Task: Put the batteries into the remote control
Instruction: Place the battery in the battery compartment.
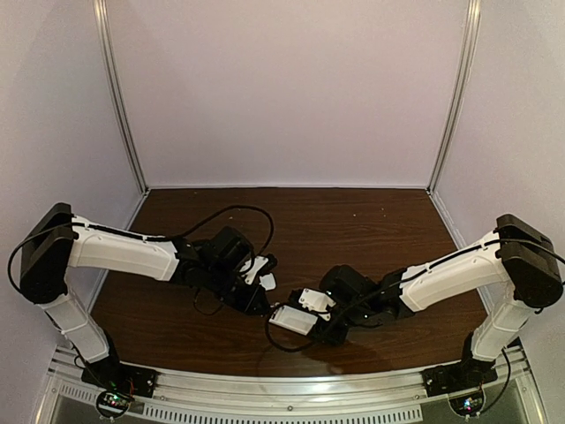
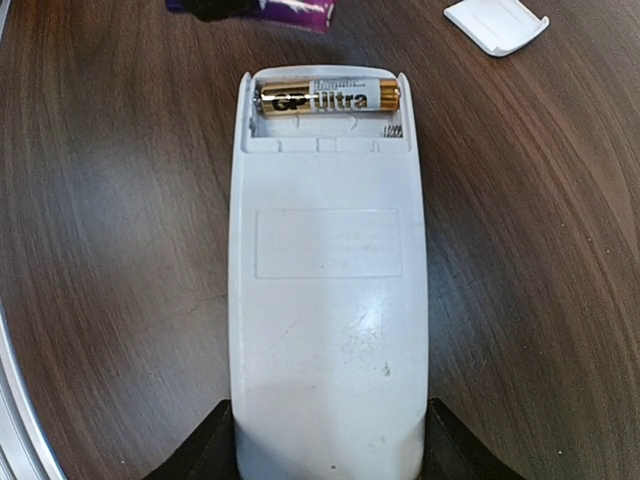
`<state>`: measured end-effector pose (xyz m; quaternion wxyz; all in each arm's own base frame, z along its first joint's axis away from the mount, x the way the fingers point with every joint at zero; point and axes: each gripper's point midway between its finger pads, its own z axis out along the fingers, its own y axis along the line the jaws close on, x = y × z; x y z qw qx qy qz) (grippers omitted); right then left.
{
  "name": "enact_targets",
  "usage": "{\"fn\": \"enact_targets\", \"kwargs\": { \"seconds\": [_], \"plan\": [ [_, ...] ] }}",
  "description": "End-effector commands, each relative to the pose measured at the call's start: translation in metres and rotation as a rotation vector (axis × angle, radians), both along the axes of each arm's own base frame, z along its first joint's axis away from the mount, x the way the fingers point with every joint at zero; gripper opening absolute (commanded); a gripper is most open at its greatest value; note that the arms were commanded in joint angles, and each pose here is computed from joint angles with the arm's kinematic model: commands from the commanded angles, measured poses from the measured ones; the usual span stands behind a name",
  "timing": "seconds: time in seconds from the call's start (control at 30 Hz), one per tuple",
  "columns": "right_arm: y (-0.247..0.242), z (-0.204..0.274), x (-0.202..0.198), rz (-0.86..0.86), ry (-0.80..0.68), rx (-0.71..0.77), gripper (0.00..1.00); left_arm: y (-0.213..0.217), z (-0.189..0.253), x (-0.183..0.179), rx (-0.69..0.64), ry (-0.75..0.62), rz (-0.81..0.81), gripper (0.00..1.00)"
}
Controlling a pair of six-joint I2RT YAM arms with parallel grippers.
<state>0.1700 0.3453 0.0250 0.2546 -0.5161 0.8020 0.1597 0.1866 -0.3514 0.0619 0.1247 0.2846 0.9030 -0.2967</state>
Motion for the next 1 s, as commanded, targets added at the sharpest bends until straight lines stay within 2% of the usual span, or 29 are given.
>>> {"fn": "enact_targets", "kwargs": {
  "seconds": [0.0,0.33,0.97],
  "plan": [
    [0.005,0.011,0.004,-0.029,-0.029,0.045,0.51,-0.013,-0.001,-0.004,-0.005,0.049,0.002,0.00],
    [0.007,0.016,0.004,-0.033,-0.045,0.062,0.45,-0.019,-0.014,0.000,0.041,0.096,0.032,0.00],
    [0.005,0.012,0.004,-0.094,-0.017,0.046,0.28,-0.013,-0.040,0.003,0.179,0.158,0.079,0.00]
  ]
}}
